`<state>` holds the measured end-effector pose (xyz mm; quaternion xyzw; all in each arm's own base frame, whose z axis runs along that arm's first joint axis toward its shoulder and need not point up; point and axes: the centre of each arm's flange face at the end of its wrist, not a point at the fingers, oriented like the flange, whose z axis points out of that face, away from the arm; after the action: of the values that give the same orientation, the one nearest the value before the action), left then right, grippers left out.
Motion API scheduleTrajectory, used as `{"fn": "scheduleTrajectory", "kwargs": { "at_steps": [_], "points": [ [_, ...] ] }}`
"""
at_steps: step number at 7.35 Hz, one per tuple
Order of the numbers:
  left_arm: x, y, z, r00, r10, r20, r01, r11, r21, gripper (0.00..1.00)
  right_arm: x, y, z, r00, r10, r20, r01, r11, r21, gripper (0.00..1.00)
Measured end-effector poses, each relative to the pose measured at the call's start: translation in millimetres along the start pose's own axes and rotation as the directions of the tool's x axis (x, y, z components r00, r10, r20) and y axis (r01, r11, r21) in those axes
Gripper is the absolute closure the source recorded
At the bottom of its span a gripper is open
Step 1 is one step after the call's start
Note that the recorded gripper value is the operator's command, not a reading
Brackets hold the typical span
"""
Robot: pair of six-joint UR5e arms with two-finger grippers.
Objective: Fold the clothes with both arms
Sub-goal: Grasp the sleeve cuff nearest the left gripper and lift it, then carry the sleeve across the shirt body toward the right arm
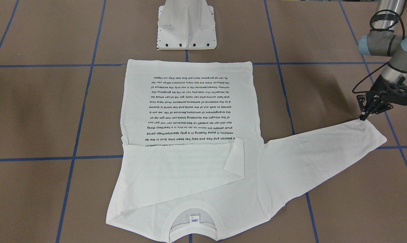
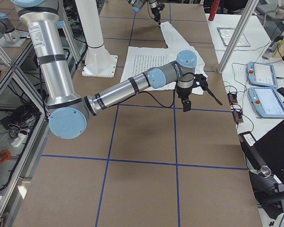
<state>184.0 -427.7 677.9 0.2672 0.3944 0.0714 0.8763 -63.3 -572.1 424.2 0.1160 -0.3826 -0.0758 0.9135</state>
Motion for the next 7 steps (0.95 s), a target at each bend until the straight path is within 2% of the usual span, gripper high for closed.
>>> {"fn": "scheduleTrajectory", "kwargs": {
  "at_steps": [2,4,7],
  "points": [
    [34.0,-36.2,-22.7,0.996,0.053,-0.078,-0.044,0.992,0.115,1.00,-0.8,0.4,-0.1,1.000,0.003,0.001,-0.003,1.000,0.000,0.00],
    [81.1,-99.1,-32.0,0.987,0.086,-0.139,-0.056,0.978,0.203,1.00,-0.7,0.7,0.5,1.000,0.008,0.003,-0.008,1.000,-0.002,0.00],
    [196.2,-254.1,-33.8,0.984,0.019,-0.176,0.017,0.979,0.204,1.00,1.1,1.0,2.5,1.000,0.015,0.002,-0.015,1.000,-0.007,0.00]
  ]
}}
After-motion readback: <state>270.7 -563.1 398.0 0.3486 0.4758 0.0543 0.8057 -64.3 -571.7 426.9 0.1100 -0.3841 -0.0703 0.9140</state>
